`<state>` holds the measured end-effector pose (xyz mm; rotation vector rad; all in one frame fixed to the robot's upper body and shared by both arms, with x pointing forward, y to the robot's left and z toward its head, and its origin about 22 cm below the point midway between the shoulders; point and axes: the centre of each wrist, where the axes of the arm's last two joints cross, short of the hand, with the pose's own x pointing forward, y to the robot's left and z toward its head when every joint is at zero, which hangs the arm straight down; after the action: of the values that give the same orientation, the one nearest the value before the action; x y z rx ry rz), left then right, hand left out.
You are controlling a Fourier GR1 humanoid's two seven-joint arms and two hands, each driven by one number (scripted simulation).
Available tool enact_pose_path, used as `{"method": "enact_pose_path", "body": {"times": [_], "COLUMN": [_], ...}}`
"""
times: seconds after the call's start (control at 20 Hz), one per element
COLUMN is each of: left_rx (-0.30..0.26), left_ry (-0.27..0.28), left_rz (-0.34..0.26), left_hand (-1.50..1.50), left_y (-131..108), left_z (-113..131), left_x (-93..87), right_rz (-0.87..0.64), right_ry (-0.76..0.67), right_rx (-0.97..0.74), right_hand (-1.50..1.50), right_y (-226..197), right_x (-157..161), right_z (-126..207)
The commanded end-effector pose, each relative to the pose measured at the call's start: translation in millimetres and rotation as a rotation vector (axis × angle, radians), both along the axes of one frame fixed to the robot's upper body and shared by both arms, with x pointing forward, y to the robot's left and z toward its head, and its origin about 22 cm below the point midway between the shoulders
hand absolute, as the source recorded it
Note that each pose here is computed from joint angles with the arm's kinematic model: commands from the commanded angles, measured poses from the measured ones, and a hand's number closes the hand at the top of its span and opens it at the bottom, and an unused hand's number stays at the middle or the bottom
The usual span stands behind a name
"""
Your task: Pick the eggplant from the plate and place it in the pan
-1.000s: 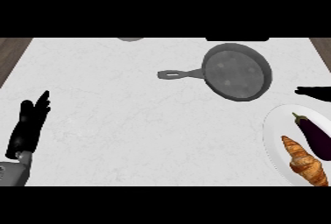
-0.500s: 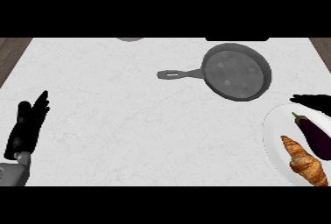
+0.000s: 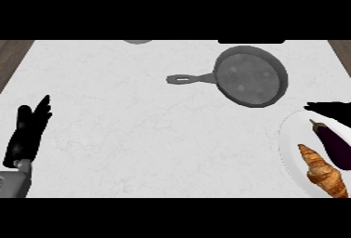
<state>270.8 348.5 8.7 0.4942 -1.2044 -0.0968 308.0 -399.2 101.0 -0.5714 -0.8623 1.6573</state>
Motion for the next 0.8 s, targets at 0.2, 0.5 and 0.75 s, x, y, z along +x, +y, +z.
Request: {"method": "enact_pose_path", "body": {"times": [0.2,0.5,0.75], "left_rx": [-0.010,-0.006,-0.019], "left_ry": [0.012,-0.002,0.013], "left_rz": [0.004,0.007,-0.005], "left_hand": [0.00,0.00,0.00], "left_y": [26,-3,-1], "left_z": [6,1,-4], "left_x": [8.4,-2.9,5.7], "right_rz": [0.000,-0.010,-0.027], "right_ry": [0.007,0.042,0.031], "right_rx": [-0.007,-0.020,-0.051], "right_hand": [-1.50,-1.50,-1.50], "right_y": [-18,6,-4], "right_x": [-14,4,-12], "right_z": [-20,-26,-51]}}
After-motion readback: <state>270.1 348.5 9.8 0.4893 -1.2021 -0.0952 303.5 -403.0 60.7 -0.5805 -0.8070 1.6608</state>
